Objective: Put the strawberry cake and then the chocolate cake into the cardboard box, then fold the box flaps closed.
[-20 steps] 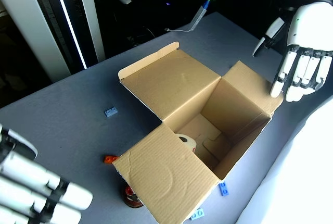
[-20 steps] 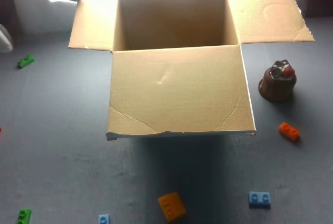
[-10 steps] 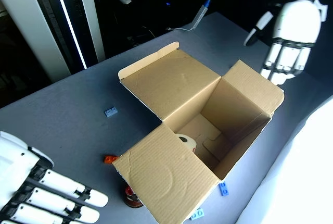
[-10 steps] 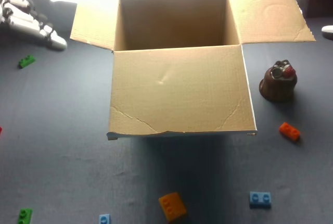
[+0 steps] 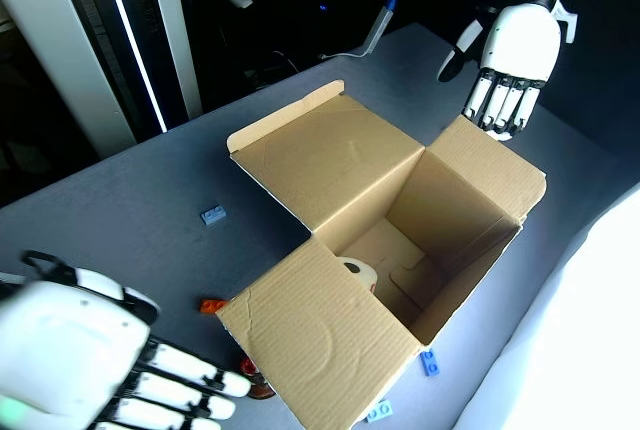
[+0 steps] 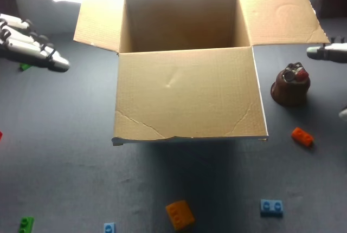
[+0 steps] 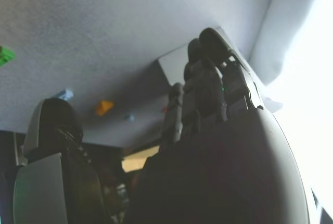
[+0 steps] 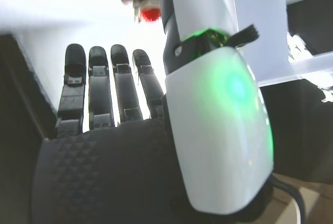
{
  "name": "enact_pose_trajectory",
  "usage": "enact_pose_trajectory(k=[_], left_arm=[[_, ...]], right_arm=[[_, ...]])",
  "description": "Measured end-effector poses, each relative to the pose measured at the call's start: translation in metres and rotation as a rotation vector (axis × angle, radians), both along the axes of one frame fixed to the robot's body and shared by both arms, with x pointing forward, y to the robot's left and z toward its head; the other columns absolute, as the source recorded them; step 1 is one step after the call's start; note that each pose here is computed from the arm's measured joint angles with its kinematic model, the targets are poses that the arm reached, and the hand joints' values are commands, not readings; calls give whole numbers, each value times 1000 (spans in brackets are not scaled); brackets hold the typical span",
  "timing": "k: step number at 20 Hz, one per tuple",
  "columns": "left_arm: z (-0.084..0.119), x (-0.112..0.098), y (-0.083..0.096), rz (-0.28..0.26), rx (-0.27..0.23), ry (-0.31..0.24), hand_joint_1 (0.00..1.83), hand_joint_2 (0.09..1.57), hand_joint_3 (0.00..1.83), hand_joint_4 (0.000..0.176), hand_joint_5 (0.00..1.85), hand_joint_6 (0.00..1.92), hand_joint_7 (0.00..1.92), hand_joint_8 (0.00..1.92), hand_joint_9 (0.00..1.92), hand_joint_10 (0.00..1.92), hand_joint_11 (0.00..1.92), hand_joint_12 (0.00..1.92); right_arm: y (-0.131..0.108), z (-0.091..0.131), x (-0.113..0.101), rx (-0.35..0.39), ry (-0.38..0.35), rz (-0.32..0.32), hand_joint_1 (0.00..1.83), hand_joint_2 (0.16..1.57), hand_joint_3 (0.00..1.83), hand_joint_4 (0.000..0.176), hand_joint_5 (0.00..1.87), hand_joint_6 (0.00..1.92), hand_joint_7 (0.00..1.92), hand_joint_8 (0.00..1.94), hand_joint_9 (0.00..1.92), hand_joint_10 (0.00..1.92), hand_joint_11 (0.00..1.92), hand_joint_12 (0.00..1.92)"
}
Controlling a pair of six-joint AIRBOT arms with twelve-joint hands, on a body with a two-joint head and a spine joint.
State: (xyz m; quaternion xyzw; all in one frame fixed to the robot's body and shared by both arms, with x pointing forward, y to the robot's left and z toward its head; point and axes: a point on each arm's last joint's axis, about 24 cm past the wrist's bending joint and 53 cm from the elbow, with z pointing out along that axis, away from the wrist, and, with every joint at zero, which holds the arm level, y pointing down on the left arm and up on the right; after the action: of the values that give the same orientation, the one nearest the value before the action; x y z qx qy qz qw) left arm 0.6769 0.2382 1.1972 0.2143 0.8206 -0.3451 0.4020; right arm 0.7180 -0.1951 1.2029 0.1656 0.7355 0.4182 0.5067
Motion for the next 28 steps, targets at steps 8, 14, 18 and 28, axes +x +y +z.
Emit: enact_pose_trajectory(k=[8,14,18,28], left_arm=[[5,1,0,-5,-22,-33,544,1043,6,48,104,1,171,1,317,0,0,1058],[6,2,-15,-33,-26,-39,339,1094,5,72,140,9,211,8,306,5,0,1008],[6,2,-17,-49,-20,-59,310,1110,4,72,153,4,221,1,289,0,0,970],[5,-1,-19,-64,-36,-69,315,1129,3,73,132,3,199,4,290,6,0,1000]], right_arm=[[30,-7,20,11,-16,28,1107,1036,2,0,69,1,121,0,97,0,0,300],[49,-3,31,22,-46,45,1080,1027,0,0,48,0,105,1,107,3,0,347],[46,-6,45,13,-53,20,1066,1050,5,0,28,2,83,1,97,5,0,265],[52,-13,56,4,-65,15,1123,1014,0,0,93,10,133,2,137,10,0,313]])
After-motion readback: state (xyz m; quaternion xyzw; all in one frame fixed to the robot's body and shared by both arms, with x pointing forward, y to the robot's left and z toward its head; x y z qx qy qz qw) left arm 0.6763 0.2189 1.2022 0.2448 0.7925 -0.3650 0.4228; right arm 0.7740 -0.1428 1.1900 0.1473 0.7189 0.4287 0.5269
